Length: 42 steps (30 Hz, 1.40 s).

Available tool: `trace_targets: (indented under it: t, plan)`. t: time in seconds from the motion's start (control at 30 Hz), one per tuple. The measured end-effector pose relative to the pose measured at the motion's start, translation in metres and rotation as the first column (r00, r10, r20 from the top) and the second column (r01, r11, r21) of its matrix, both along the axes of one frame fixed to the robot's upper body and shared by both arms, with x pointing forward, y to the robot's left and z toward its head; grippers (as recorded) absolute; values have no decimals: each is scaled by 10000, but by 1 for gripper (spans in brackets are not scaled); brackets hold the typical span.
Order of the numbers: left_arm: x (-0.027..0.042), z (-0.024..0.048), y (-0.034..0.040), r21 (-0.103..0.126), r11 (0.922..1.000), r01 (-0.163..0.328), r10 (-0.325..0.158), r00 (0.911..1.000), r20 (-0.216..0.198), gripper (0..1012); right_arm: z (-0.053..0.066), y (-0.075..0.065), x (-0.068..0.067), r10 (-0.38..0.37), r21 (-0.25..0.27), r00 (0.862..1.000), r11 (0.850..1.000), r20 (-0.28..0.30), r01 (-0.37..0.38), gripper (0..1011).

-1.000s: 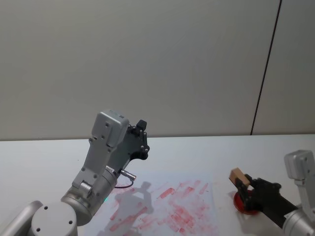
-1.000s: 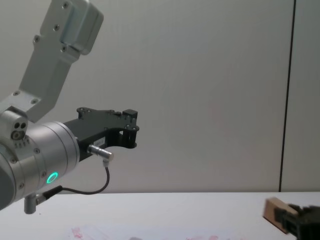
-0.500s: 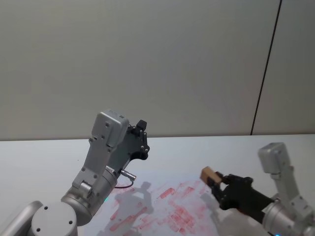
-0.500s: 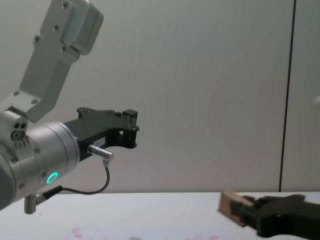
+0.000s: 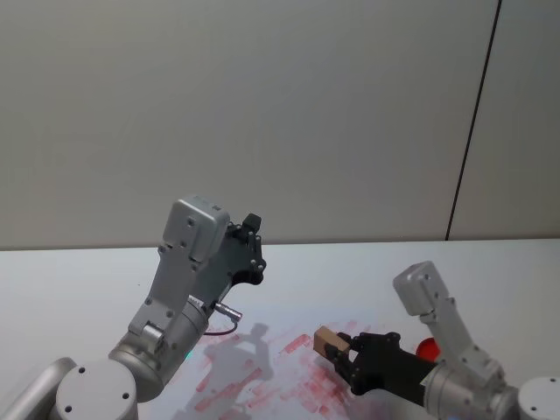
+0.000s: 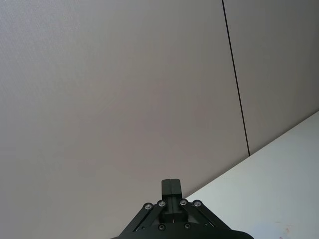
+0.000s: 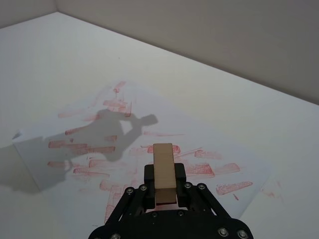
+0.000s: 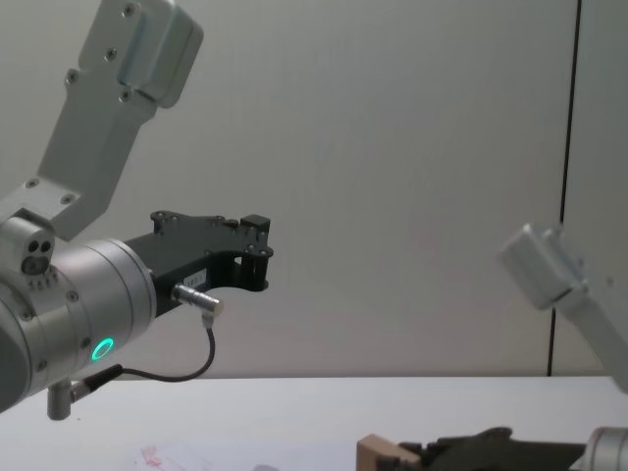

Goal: Use the one hand to pick up the stamp and affix it onto the A4 paper.

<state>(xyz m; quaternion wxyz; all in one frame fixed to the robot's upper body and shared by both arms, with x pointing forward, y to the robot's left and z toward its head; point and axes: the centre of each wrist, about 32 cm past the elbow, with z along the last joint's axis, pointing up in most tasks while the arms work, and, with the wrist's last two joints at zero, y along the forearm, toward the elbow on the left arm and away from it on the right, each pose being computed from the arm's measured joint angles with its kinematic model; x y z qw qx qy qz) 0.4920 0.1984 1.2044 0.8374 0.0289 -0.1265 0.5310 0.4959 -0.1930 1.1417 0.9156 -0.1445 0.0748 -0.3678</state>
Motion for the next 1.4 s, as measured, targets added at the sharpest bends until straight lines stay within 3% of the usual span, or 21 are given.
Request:
trace_targets:
  t: [0.83, 1.4]
  plan:
    - [0, 0, 0, 0, 10000, 0, 0, 10000, 0, 0, -64, 109, 70, -222, -302, 9939, 9994, -1080, 190, 216]
    - [0, 0, 0, 0, 10000, -1, 1, 10000, 0, 0, 39, 131, 94, -312, 31, 9952, 9995, -926, 316, 216]
